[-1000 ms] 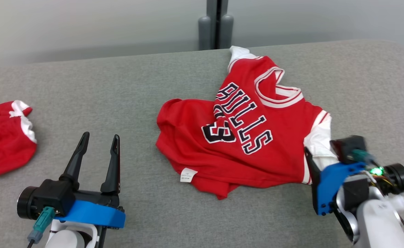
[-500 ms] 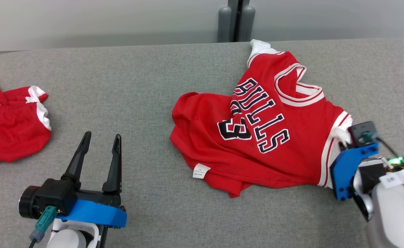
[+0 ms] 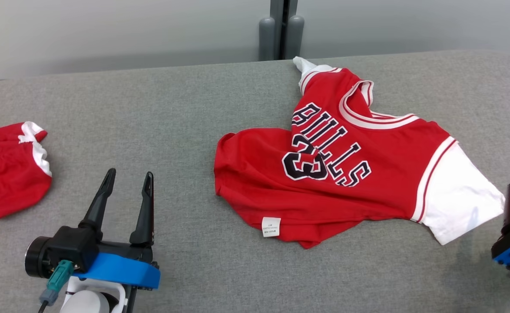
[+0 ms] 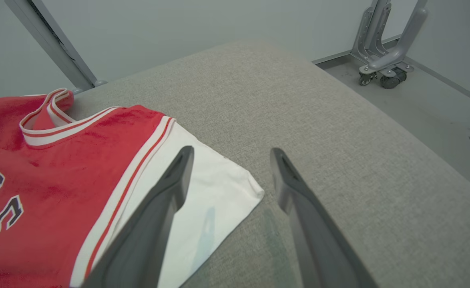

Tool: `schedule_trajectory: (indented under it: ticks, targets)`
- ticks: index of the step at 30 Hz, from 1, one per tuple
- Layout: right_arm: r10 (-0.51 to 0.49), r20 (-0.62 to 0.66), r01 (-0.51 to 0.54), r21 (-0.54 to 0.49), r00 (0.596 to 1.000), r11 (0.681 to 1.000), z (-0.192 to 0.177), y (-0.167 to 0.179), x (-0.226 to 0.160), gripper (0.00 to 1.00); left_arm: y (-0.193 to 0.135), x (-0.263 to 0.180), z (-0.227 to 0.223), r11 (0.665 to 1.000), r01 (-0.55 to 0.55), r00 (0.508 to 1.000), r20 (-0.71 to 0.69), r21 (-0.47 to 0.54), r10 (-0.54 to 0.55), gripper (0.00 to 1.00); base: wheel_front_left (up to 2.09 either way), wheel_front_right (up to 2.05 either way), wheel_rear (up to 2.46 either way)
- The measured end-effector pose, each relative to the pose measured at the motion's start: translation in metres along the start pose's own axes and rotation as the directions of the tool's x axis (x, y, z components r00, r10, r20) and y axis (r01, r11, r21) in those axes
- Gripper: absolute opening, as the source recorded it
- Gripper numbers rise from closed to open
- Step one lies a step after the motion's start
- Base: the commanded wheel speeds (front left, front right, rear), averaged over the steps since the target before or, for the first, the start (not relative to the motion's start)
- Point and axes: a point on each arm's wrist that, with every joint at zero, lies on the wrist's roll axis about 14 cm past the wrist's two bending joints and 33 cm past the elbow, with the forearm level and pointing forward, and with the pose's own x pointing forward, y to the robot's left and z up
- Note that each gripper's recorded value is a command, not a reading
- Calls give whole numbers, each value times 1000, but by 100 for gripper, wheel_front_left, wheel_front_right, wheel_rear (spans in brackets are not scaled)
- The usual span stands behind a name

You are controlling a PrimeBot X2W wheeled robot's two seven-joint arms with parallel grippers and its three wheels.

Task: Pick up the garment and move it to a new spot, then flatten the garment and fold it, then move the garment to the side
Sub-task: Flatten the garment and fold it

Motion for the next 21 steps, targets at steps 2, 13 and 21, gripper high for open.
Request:
schedule_trajectory:
  ticks: [2,13,21]
  targets:
    - [22,24,-22,-5,999,1000,-1,4,-6,100,-3,0,-2,1000,11,1000,-9,1,-11,100,0,0,0]
    - [330,289,-257,-263,899,930,43,91,-55,100,-28,-3,-21,996,88,993,-76,-9,-89,100,0,0,0]
    - [387,228,-330,-250,893,910,19,106,-69,100,-56,-14,-62,980,192,955,-220,-46,-198,100,0,0,0]
